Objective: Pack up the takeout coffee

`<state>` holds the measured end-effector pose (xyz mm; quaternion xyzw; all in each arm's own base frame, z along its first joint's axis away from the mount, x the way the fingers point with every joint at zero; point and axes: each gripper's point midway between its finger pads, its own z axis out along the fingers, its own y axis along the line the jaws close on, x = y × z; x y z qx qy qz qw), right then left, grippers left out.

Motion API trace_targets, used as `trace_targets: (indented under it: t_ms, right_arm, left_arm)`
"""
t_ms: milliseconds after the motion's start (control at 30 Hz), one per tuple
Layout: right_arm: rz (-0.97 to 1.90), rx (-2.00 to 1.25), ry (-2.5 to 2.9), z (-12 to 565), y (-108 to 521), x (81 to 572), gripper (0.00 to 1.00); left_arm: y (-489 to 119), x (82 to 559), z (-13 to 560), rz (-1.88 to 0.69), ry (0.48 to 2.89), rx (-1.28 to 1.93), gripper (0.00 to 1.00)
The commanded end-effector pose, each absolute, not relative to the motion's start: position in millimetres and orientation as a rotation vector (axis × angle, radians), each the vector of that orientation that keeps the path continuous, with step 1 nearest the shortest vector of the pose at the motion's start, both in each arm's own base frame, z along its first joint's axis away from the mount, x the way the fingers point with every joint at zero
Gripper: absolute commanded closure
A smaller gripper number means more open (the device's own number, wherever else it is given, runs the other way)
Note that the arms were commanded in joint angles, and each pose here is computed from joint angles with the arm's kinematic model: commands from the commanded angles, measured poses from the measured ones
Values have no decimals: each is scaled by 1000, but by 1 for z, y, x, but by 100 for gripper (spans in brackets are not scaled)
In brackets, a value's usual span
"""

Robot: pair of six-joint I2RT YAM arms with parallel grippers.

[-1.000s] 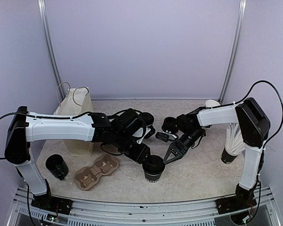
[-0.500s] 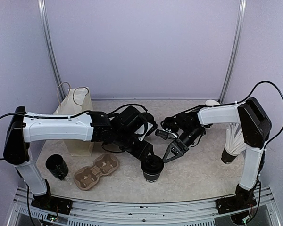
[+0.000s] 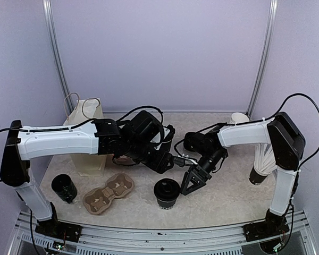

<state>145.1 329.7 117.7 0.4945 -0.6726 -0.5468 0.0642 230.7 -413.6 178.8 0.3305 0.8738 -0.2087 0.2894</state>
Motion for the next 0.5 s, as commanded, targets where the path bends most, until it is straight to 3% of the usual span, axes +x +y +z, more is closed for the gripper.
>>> trace_targets:
  t_ms: [0, 233, 467]
  right_arm:
    - [-1632, 1622, -1939, 123, 344, 121, 51]
    - [-1565, 1647, -1916, 113, 336, 111, 53]
    - [-1552, 1581, -2188, 117, 322, 174, 56]
  left_arm:
    - [-382, 222, 184, -488, 2416, 736, 35]
    - [-347, 200, 177, -454, 2553, 558, 35]
    - [-334, 169, 167, -729, 2635, 314, 40]
